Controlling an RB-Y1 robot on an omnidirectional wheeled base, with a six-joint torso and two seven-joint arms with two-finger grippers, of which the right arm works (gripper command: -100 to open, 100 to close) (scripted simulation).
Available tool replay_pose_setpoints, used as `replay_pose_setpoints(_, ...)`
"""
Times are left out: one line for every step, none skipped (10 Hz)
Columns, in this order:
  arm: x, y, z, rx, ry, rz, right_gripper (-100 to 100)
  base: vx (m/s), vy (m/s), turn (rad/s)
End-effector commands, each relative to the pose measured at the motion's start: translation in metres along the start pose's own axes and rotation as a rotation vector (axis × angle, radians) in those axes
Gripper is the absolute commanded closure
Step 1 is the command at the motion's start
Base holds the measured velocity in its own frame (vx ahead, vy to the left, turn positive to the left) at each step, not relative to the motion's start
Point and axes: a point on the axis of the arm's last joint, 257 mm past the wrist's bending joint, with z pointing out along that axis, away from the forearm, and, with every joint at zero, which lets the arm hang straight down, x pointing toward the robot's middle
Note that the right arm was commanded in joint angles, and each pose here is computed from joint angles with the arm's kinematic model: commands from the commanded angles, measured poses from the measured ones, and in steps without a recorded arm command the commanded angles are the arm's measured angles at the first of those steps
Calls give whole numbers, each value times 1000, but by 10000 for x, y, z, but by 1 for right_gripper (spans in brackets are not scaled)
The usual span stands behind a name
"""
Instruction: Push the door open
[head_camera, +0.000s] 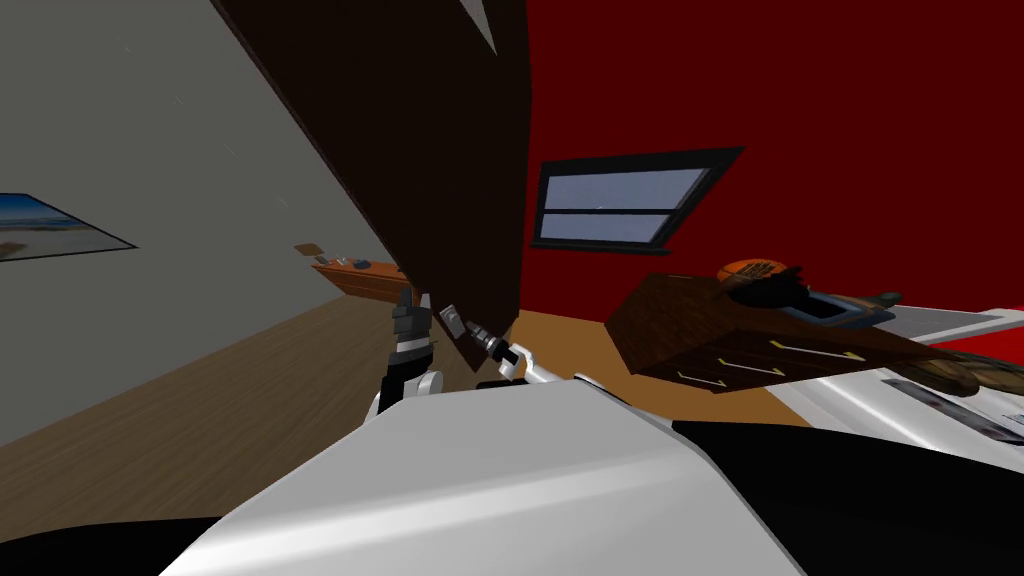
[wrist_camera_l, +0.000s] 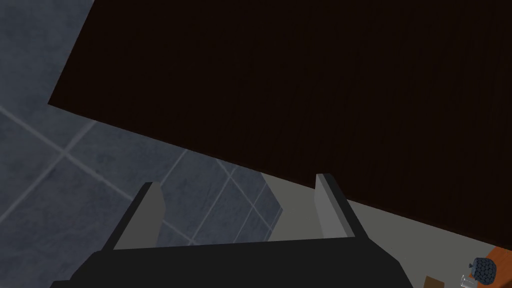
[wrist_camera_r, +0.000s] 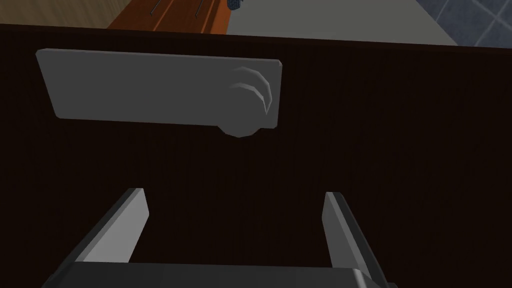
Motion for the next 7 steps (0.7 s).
replay_pose_setpoints(-54,-24,-15,7,-6,-8,-100,84,129,20)
replay_pose_setpoints(-83,-30,-10,10,-11,-11,-100,92,179,29)
replay_pose_setpoints(-96,-19,8,10,-14,-11,-100,166,178,26)
replay_pose_setpoints(-94,-7,22,9,-16,-10,-100,140,156,22)
replay_pose_setpoints(-79,26,58,4,-17,-5,-100,119,162,25)
replay_pose_setpoints(-38,82,111,-5,-17,3,-100,114,141,26)
replay_pose_setpoints(-56,58,86,-1,-16,-1,-100,46,56,0)
